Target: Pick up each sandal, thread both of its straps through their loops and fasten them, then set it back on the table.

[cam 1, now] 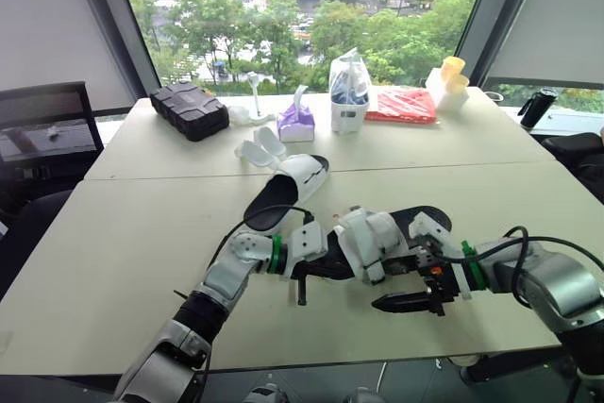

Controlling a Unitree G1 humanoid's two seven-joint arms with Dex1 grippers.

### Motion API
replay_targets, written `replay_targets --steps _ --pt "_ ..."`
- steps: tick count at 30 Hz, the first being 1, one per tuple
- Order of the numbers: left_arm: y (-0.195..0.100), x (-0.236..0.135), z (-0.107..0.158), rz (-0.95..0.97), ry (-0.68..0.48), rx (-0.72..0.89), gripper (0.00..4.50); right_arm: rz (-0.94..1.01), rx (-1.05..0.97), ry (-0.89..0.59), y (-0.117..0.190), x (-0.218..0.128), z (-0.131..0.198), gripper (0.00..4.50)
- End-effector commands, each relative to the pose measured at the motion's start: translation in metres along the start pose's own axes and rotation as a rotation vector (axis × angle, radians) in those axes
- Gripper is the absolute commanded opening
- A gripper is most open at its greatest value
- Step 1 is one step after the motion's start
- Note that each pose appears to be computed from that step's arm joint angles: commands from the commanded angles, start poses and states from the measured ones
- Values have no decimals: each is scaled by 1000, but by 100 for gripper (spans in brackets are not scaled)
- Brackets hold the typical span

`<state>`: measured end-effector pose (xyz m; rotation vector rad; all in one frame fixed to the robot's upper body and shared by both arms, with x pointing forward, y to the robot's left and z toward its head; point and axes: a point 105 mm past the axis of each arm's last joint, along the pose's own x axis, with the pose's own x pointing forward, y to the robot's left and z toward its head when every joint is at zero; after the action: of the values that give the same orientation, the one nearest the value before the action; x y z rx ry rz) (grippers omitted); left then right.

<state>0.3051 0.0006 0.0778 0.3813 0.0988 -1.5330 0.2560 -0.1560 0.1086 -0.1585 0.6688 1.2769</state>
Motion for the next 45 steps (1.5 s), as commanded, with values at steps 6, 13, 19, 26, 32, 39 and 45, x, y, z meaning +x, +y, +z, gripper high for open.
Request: replay_targets --steps 6,13,19,26,32,39,45 --pt "-9 3 -15 -29 57 -28 0 22 -38 5 -5 6 6 436" --pt "-8 3 -15 -25 57 -32 0 4 -26 4 -16 3 9 309" --pt "-8 4 -15 -24 57 -31 0 4 -27 13 -18 2 8 8" --pt "-10 4 -16 -30 60 -41 0 41 -19 95 -6 1 -10 8" --pt "-12 5 -17 -41 62 -41 0 104 -9 210 18 -12 -41 8" --pt "-13 5 -17 -44 63 -46 0 103 -15 269 34 -34 -52 8" --pt "-12 5 -18 -46 68 -48 0 72 -93 214 40 -45 -25 8"
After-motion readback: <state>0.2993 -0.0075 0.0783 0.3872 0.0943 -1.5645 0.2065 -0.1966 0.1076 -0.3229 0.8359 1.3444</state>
